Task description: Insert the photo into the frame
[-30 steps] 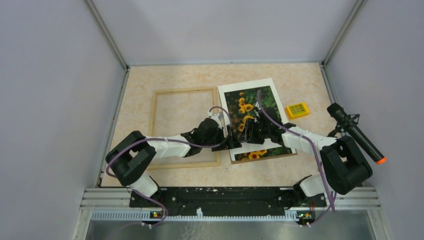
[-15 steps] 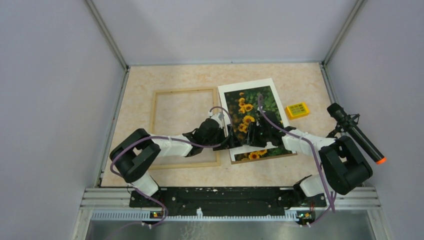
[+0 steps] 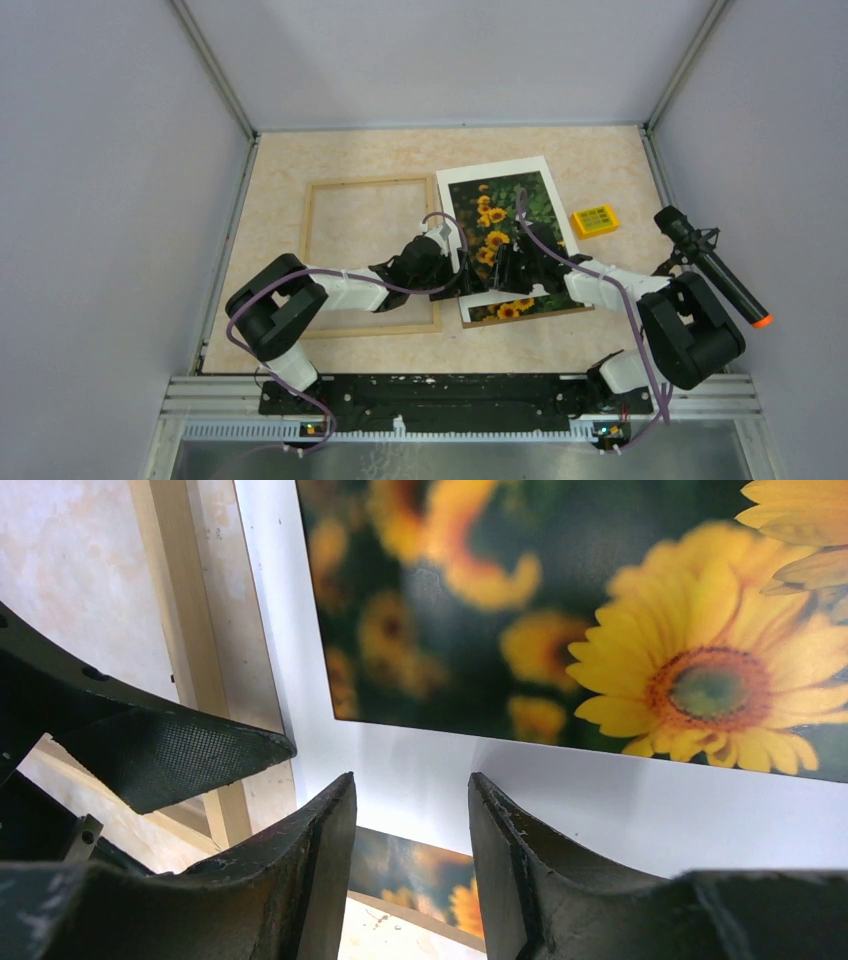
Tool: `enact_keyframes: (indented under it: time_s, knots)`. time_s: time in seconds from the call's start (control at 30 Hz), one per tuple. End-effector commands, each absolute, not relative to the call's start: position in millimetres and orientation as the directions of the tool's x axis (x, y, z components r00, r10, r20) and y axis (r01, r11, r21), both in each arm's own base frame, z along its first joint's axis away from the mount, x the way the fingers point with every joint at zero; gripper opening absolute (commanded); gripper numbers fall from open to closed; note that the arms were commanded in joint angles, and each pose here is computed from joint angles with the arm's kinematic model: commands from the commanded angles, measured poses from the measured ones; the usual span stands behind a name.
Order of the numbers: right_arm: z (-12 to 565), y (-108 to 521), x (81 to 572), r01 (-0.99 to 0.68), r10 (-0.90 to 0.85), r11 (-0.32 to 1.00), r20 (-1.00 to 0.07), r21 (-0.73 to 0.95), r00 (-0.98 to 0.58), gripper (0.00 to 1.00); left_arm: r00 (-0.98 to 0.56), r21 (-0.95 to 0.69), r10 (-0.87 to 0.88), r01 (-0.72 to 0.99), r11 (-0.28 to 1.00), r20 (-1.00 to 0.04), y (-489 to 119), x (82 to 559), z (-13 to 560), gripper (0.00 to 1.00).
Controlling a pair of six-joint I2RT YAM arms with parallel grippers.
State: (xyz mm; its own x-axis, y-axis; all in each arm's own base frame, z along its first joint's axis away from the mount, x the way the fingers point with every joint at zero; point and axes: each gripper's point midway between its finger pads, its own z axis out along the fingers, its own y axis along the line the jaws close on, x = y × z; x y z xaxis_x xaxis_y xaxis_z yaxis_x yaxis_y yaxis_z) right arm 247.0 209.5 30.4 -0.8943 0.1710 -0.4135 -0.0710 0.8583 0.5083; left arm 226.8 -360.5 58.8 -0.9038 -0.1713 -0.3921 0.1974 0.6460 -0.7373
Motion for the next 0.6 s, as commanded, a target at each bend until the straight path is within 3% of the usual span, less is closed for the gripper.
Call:
enact_keyframes:
  time_s: [0.0,0.27,0.57]
  knots:
    - [26,204,247,-0.058,0.179,0.867,-0.419,0.494,-0.890,0.45,-0.890,-0.755,-0.186,0.224,0.617,-0.416,-371,235,73,0.91]
    - [27,206,247,-0.063,0.179,0.862,-0.418,0.503,-0.890,0.45,-0.895,-0.759,-0.190,0.213,0.615,-0.404,-371,234,70,0.92]
    - [23,207,244,-0.061,0.180,0.855,-0.404,0.515,-0.897,0.45,-0.898,-0.840,-0.202,0.259,0.477,-0.391,-389,234,97,0.90]
